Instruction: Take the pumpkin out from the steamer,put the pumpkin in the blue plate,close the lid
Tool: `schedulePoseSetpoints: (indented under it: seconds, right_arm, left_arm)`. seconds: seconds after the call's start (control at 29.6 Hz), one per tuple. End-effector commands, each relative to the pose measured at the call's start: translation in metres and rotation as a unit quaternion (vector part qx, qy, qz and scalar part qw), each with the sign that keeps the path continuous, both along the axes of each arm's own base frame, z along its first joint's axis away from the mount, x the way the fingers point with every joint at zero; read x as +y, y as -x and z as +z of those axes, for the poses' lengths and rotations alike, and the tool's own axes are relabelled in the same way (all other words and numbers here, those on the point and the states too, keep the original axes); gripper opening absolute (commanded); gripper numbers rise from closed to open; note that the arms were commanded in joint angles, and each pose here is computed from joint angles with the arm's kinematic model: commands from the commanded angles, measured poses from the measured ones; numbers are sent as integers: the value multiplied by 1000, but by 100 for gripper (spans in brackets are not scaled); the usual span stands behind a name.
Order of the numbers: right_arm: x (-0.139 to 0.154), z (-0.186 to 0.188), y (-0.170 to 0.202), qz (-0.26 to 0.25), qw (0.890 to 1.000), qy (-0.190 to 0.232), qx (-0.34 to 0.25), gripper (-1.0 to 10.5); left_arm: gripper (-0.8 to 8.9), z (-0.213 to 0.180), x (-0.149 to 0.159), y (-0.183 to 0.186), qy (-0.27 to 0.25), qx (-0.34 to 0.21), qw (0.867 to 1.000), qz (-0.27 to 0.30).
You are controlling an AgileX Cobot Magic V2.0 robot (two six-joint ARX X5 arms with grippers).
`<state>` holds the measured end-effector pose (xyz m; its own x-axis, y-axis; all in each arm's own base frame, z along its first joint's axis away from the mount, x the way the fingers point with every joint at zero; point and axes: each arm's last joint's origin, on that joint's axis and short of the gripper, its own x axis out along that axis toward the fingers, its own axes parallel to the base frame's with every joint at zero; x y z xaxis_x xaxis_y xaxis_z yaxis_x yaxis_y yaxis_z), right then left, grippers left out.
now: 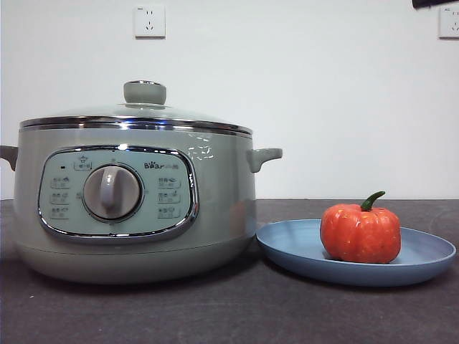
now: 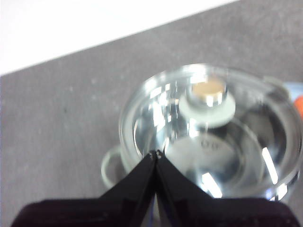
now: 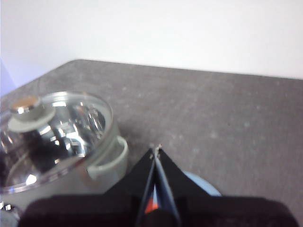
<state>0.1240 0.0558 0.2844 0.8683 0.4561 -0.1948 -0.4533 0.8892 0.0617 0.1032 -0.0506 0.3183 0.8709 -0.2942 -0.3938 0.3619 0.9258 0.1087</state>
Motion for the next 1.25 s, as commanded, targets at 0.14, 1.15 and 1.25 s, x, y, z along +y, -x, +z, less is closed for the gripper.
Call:
schedulePoseSetpoints:
  seconds: [0.14,1.15,1.25]
  right_arm:
    - [2,-6,-4,-1,1000,9,14,-17]
    - [0,-26,1,-1,992,51,112,-17]
    - [-1,-26,1,-1,992,52,113,-17]
  left_arm:
    - [-3,-11,5,10,38,2,999,13]
    - [-3,-63,40,36,82,-157,975,137]
    - [-3,-103,44,23,79,-155,972,160]
